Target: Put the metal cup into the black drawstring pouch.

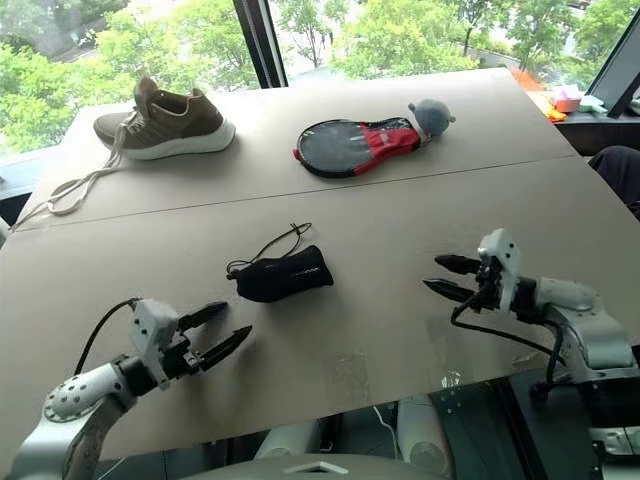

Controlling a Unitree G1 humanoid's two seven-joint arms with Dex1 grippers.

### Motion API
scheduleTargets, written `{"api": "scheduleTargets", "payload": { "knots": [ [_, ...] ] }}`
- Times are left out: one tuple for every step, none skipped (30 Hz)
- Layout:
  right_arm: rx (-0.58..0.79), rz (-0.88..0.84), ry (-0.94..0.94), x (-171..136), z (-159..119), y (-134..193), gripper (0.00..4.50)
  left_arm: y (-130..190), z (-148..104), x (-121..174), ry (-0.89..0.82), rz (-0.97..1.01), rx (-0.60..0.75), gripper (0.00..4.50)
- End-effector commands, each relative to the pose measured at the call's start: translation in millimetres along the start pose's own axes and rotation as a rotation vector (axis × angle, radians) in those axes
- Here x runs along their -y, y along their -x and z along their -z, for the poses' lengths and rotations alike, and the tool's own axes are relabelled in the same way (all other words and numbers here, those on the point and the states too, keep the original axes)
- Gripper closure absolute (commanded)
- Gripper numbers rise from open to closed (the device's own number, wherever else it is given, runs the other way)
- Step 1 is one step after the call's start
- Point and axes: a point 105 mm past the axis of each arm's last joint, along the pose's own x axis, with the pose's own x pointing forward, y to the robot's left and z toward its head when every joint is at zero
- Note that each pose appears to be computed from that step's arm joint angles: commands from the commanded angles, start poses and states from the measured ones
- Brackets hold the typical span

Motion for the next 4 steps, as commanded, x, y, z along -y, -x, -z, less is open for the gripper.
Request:
{"api": "scheduleTargets", "payload": {
  "knots": [
    [0.093, 0.069, 0.059, 9.5, -6.2, 18.5, 1.77, 18.9, 22.8, -7.2, -0.027, -0.105, -0.060, 0.68],
    [0.121, 0.102, 0.072, 13.4, -3.3, 22.5, 1.77, 20.6, 23.4, -10.2, -0.042, -0.129, -0.056, 0.68],
    [0.151, 0.123, 0.090, 15.8, -1.3, 25.2, 1.77, 21.3, 22.5, -12.8, -0.061, -0.151, -0.050, 0.68],
    [0.172, 0.136, 0.103, 17.2, 0.2, 26.9, 1.77, 21.8, 22.0, -14.4, -0.074, -0.164, -0.046, 0.68]
  ]
}}
